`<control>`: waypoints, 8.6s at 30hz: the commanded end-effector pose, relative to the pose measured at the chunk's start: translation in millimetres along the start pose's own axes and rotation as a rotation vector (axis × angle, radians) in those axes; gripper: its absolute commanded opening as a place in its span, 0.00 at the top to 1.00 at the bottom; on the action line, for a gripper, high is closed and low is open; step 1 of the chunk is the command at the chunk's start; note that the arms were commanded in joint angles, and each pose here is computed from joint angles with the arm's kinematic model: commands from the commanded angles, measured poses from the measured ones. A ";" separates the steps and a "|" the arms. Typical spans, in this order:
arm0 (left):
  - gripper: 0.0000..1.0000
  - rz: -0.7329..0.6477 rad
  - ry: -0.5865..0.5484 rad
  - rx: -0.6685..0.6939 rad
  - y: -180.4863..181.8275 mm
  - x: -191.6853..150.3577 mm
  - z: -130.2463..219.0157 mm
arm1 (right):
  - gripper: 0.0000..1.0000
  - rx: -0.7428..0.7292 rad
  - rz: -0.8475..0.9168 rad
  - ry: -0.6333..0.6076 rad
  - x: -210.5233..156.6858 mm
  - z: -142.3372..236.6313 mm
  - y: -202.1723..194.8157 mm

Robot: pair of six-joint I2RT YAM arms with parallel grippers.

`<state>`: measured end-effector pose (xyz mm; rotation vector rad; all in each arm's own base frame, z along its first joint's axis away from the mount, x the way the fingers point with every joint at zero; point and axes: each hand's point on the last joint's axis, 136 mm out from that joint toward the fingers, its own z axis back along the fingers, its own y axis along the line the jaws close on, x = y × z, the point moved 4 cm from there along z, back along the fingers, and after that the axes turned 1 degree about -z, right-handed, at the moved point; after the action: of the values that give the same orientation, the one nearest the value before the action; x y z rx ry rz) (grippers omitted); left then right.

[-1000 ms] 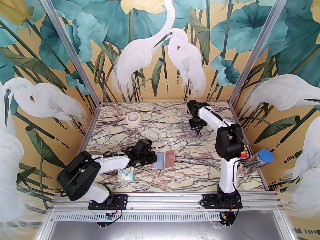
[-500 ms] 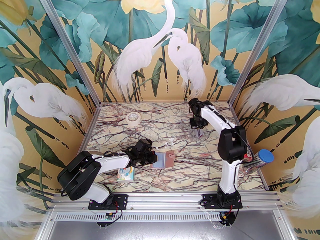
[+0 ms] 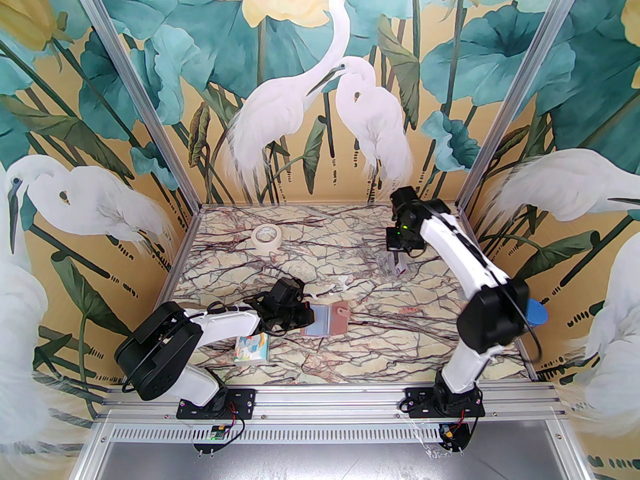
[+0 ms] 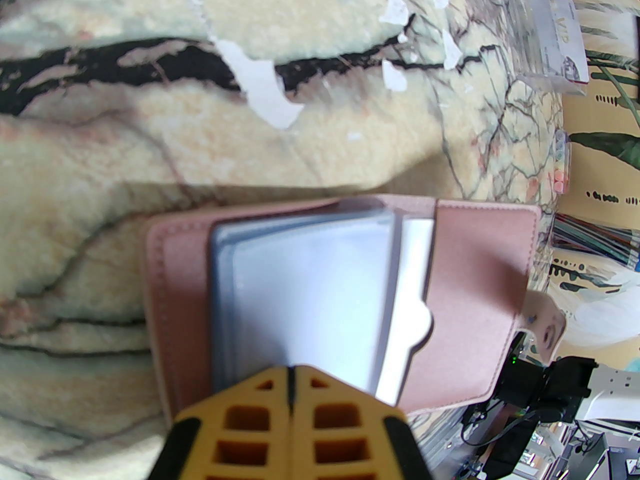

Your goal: Put the credit cards into the card holder

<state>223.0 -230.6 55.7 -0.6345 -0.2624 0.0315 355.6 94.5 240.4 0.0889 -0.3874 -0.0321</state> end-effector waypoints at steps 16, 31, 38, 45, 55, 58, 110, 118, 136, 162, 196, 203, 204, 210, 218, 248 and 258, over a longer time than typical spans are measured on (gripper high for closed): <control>0.86 -0.254 -0.184 -0.325 -85.6 20.0 94.9 | 1.00 0.985 0.216 -0.422 -96.6 122.4 72.5; 0.45 -0.654 -0.351 -0.898 -174.7 -10.3 233.4 | 1.00 1.288 0.440 -0.414 -137.9 176.4 121.6; 0.43 -0.731 -0.375 -0.969 -183.1 -15.9 249.2 | 1.00 1.353 0.432 -0.378 -140.5 185.6 129.5; 0.50 -0.781 -0.357 -1.000 -189.7 -18.0 254.4 | 1.00 1.392 0.444 -0.350 -144.2 190.0 136.0; 0.64 -0.779 -0.335 -1.007 -195.1 -13.9 251.3 | 1.00 1.420 0.441 -0.310 -143.5 187.8 144.0; 0.68 -0.779 -0.326 -1.014 -196.7 -13.7 251.3 | 1.00 1.422 0.445 -0.300 -143.4 185.4 146.7; 1.00 -0.604 -0.117 -0.988 -186.4 -20.2 227.9 | 0.91 1.433 0.607 -0.319 -165.0 182.6 146.0; 1.00 -0.604 -0.112 -0.987 -185.1 -21.5 227.5 | 0.88 1.437 0.613 -0.312 -167.7 181.5 145.1; 1.00 -0.609 -0.107 -0.980 -184.5 -22.5 227.7 | 0.99 1.421 0.603 -0.311 -166.9 179.5 144.5; 0.64 -0.033 -0.191 -0.338 -43.1 9.9 136.1 | 1.00 0.862 -0.025 0.136 -163.8 -1.6 145.3; 1.00 0.024 0.010 -0.017 12.1 8.3 21.4 | 1.00 0.656 -0.090 0.309 -184.0 -109.1 154.0; 1.00 0.039 0.030 0.002 20.8 2.8 12.8 | 1.00 0.681 -0.114 0.315 -184.0 -109.9 148.2; 1.00 0.041 0.031 0.007 22.3 2.2 12.1 | 1.00 0.686 -0.115 0.319 -184.6 -110.4 147.7; 1.00 0.055 0.040 0.037 31.0 -3.1 9.5 | 1.00 0.711 -0.119 0.332 -185.8 -110.7 146.5; 1.00 0.067 0.054 0.067 38.8 -8.6 7.4 | 1.00 0.732 -0.126 0.344 -186.0 -112.0 145.6; 1.00 0.059 0.055 0.087 39.0 -7.8 10.8 | 1.00 0.747 -0.135 0.371 -192.6 -122.4 143.4; 1.00 0.059 0.059 0.087 39.6 -8.5 10.1 | 1.00 0.767 -0.144 0.373 -192.4 -123.7 143.6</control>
<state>220.4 -202.2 50.2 -0.6264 -0.2097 0.0733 227.6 256.9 73.1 0.8558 -0.0148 0.0006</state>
